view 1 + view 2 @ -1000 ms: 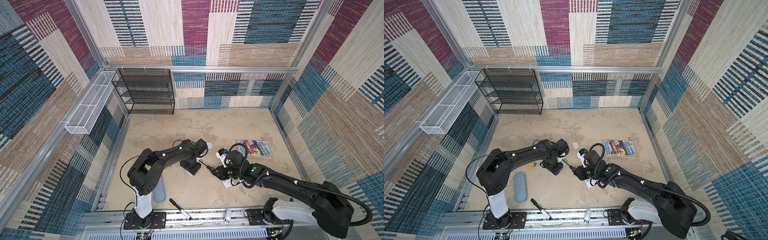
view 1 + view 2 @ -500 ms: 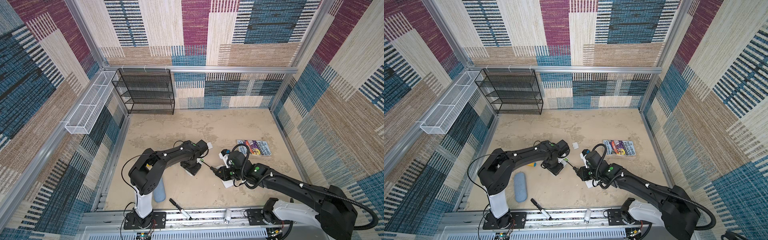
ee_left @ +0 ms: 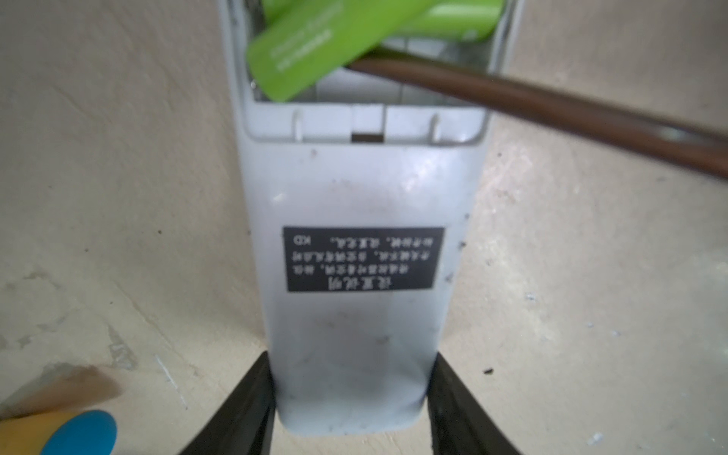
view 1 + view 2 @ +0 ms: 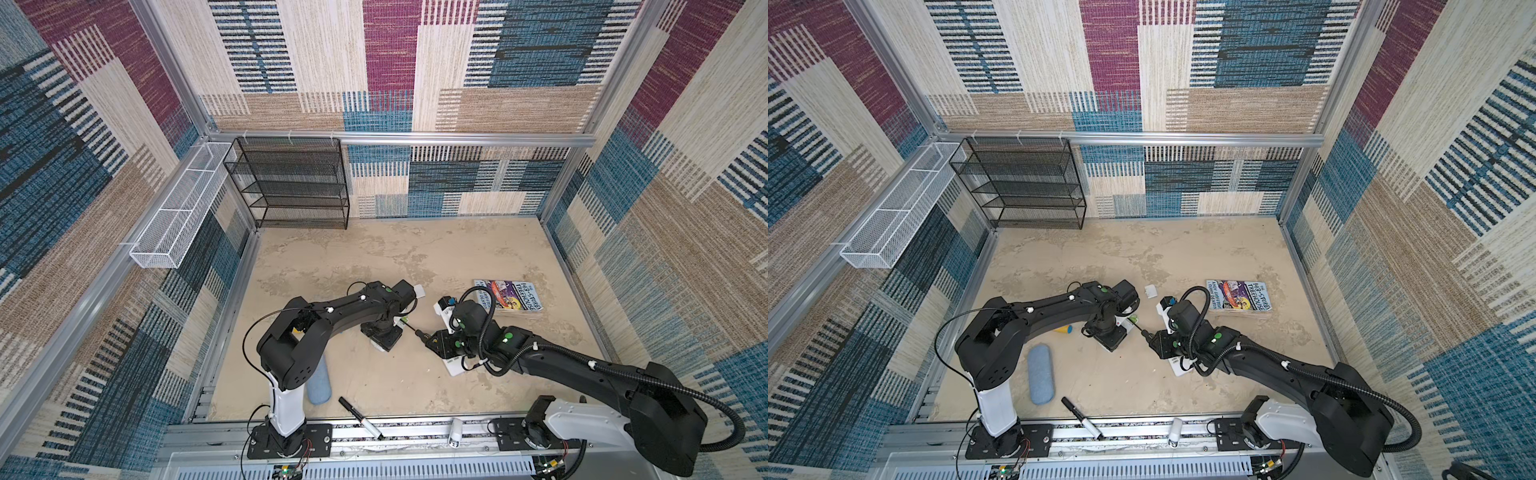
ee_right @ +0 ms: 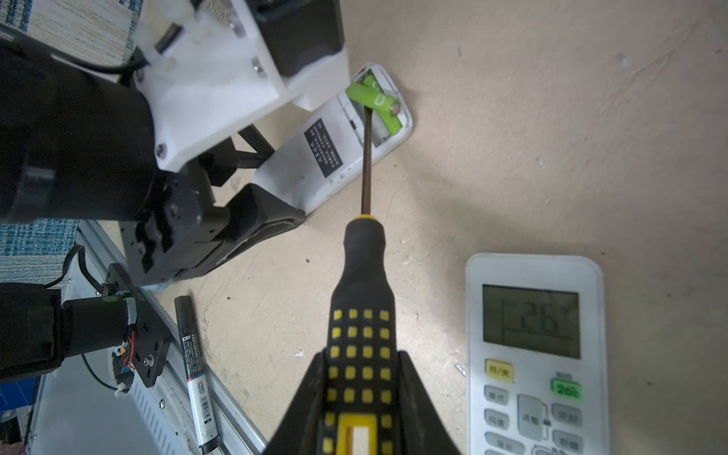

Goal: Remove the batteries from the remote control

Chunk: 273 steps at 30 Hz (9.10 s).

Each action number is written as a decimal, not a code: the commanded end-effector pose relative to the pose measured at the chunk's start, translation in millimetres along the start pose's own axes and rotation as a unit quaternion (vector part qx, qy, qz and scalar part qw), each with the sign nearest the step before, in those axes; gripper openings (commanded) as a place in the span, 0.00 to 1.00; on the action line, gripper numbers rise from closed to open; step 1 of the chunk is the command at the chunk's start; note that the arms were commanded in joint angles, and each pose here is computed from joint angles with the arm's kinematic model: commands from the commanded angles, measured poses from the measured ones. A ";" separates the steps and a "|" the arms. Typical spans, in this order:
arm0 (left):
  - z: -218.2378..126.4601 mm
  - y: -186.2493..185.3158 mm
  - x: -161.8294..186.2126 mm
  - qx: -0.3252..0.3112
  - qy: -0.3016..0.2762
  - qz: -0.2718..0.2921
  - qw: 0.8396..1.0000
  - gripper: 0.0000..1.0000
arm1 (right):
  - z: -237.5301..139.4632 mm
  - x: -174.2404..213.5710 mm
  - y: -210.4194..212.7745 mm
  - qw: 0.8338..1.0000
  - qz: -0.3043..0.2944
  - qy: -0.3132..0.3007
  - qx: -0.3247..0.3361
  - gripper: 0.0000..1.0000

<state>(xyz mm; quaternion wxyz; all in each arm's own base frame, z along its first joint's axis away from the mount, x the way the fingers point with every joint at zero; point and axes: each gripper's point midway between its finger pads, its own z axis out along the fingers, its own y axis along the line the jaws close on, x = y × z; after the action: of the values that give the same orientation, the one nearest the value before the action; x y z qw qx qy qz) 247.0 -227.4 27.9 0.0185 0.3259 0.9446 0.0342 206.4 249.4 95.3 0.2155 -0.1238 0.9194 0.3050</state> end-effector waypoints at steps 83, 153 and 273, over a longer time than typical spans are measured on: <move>9.5 -34.0 -9.5 0.095 -0.006 -0.059 0.994 0.52 | 25.0 13.9 8.2 0.993 -0.035 -0.034 0.106 0.00; -1.6 -20.1 -3.6 0.066 -0.007 -0.044 0.997 0.52 | 13.0 31.2 -0.4 0.997 -0.040 -0.006 0.067 0.00; 18.7 129.3 -31.7 -0.010 -0.008 -0.220 0.975 0.62 | -6.1 -9.2 -138.4 0.968 0.096 -0.141 0.182 0.07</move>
<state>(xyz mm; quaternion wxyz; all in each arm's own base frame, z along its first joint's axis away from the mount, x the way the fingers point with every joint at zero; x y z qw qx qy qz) 324.4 -164.3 22.6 -0.0103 0.1181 0.9926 -0.0260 264.0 138.5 41.6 0.3470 0.0543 0.9202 0.1725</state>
